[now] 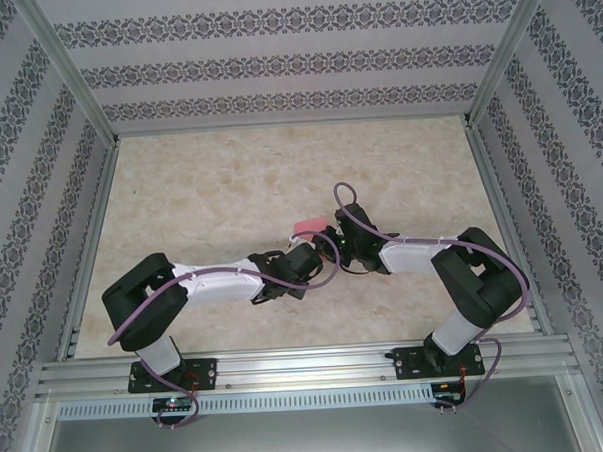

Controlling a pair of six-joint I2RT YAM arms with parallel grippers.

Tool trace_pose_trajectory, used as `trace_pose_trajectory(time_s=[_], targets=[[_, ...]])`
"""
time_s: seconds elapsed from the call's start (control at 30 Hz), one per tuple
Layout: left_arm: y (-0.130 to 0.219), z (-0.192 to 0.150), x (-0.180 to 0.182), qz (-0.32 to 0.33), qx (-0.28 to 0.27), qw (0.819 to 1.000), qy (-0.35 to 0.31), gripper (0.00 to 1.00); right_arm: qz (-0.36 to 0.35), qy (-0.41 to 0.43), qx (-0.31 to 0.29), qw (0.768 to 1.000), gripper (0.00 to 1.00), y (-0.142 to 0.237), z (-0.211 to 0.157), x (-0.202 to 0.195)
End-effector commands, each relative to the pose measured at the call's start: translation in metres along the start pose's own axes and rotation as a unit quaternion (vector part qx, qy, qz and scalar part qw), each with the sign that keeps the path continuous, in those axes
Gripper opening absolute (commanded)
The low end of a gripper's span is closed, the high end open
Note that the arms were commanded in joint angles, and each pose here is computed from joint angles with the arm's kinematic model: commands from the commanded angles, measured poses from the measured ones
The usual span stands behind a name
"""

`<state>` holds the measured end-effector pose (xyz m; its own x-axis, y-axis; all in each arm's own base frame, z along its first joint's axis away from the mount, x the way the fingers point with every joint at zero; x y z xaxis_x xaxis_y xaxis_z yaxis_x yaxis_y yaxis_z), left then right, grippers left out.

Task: Fold a paper plane with a square sheet of paper (pick it up from the middle)
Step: Fourth fold the wing at the center of the table.

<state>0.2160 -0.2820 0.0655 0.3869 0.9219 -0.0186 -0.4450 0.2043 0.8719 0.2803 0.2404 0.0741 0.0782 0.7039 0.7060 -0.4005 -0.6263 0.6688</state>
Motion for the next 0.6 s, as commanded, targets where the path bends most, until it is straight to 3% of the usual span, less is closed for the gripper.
trace_pose_trajectory(time_s=[0.0,0.57], targets=[[0.0016,0.0065,-0.0056,0.004,-0.021,1.000,-0.010,0.26,0.009,-0.003,-0.003,1.000,0.21,0.0002,0.0063,0.0062],[0.0014,0.0056,0.0007,0.022,-0.028,0.999,-0.015,0.11,0.015,0.001,0.006,1.000,0.20,-0.0009,0.0082,0.0086]])
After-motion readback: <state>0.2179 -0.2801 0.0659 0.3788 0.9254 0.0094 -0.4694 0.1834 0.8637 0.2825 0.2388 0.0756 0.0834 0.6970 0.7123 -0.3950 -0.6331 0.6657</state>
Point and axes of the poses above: each hand's point on the last joint's axis, 136 mm out from that joint toward the fingers, its own y axis back along the fingers, its own x axis along the line the jaws close on, z = x × y, the point moved 4 cm from there along y, back along the fingers, and after that the axes turned 4 degrees about y, right-handed, at the moved point
